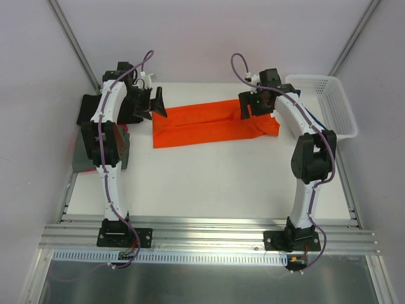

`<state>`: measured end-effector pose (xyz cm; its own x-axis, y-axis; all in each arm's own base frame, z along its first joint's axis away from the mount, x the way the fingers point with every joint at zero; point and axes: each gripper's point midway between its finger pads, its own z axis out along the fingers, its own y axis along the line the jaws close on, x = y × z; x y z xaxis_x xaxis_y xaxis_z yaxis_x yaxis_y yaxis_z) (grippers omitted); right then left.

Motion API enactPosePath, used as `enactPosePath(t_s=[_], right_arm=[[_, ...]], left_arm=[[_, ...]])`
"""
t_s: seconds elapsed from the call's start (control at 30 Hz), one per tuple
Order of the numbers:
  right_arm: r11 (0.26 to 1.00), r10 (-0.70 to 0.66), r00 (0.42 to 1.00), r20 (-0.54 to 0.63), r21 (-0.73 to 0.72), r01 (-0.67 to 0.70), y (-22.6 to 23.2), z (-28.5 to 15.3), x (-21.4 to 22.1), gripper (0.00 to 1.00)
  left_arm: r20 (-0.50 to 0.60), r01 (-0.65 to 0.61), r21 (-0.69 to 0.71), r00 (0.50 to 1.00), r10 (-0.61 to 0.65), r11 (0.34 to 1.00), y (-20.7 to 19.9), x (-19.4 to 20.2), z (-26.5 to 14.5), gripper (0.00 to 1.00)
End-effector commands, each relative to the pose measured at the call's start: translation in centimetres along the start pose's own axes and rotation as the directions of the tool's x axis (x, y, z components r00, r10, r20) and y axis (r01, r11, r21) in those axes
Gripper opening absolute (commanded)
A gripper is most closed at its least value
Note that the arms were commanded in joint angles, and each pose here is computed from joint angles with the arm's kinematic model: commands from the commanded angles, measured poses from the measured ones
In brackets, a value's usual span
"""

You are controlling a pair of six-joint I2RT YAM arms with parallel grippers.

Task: Fold and stack the t-shirts
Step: Fold the other side of the tshirt into a rectangle, then rotate the tshirt 90 degrees

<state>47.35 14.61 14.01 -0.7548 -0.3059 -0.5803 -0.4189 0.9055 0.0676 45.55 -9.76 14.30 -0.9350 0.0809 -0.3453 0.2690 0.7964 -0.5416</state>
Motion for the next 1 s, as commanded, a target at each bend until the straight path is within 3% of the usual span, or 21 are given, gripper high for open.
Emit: enactPosePath(t_s=[0.0,0.07,0.13,0.17,0.27,0.37,0.53,0.97], right_arm=[[0.932,0.323,0.944,0.068,-0.198,-0.304,1.6,-2.7,-2.7,0.80],[0.910,0.377,0.924,0.065,-0.212,-0.356,1.2,-1.7,-3.1,0.82],[0.927,0.324,0.943,0.073,-0.223,-0.301,1.0,-0.7,-4.3,0.82],[0.937,0.311,0.947,0.078,-0.195,-0.292,0.4,-0.2,-4.5,0.82],[0.941,0.296,0.952,0.083,-0.197,-0.275,0.2,1.5,-4.9,0.83],[0.947,0.278,0.959,0.061,-0.185,-0.263,0.0,3.4,-4.1,0.83],[0.941,0.293,0.956,0.024,-0.187,-0.283,-0.4,5.4,-3.2,0.82],[0.928,0.327,0.943,-0.057,-0.171,-0.332,-1.3,9.0,-0.4,0.82]], left_arm=[[0.100,-0.098,0.107,0.991,0.088,0.989,-5.6,-3.3,0.5,0.96],[0.209,-0.166,0.050,0.966,0.153,0.985,-5.8,-6.4,0.7,0.87],[0.279,-0.210,-0.032,0.937,0.210,0.977,-5.0,-8.6,1.4,0.81],[0.343,-0.234,-0.065,0.908,0.242,0.970,-4.9,-10.7,1.2,0.82],[0.369,-0.227,-0.092,0.897,0.245,0.969,-3.4,-12.8,2.9,0.86],[0.341,-0.157,-0.079,0.924,0.175,0.984,-1.3,-12.5,5.7,0.86],[0.301,-0.147,-0.078,0.939,0.164,0.986,0.5,-11.5,8.7,0.85],[0.248,-0.071,-0.063,0.965,0.085,0.995,2.5,-9.6,11.1,0.86]])
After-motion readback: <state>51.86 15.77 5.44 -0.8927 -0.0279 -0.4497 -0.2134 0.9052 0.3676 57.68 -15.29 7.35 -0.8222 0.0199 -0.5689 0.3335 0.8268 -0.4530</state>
